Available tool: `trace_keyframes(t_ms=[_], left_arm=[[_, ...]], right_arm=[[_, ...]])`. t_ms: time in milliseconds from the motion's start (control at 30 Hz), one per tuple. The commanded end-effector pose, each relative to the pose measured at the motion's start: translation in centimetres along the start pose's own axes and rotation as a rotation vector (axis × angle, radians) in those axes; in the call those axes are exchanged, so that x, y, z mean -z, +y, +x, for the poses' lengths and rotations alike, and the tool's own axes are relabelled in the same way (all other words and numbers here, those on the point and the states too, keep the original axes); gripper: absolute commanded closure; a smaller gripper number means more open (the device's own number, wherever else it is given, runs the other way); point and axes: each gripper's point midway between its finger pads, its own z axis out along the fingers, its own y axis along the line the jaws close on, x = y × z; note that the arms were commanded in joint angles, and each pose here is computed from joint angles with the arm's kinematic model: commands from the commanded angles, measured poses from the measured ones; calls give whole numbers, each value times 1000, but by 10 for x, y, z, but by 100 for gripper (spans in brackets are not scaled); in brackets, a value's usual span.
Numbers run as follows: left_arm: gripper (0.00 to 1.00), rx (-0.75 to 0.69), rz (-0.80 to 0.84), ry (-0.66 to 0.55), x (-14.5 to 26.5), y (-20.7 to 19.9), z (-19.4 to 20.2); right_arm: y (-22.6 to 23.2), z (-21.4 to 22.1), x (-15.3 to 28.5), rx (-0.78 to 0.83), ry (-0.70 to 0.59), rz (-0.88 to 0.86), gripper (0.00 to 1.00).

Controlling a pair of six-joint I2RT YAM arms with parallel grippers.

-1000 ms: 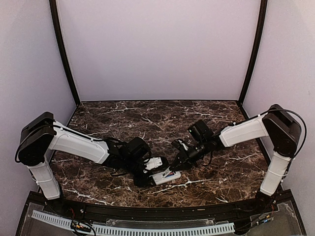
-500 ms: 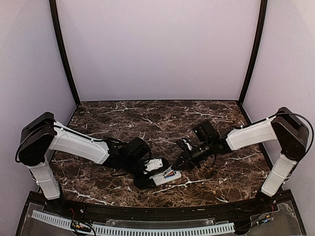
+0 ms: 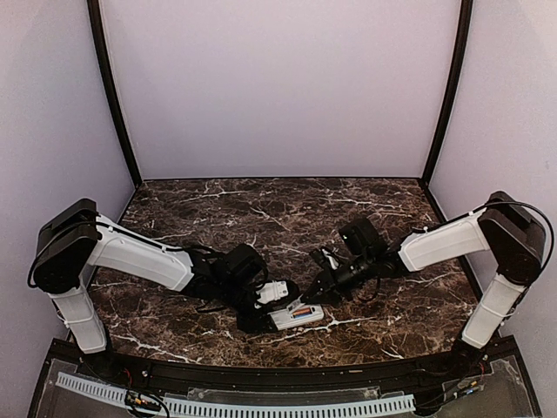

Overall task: Load the batteries into the remote control
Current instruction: Load the battery cover onto the remote control without the battery cover.

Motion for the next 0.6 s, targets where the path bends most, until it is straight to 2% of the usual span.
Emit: trace_keyframes(t_ms=[0, 333, 567], left_arm=[[59, 26, 63, 116, -10, -15, 35], [82, 32, 62, 124, -11, -14, 35], [85, 37, 60, 126, -11, -14, 35]], right_arm=[[-2, 3, 4, 18, -13, 27, 100], [-9, 7, 9, 8, -38, 36, 100], [-12, 9, 4, -26, -37, 3, 100]])
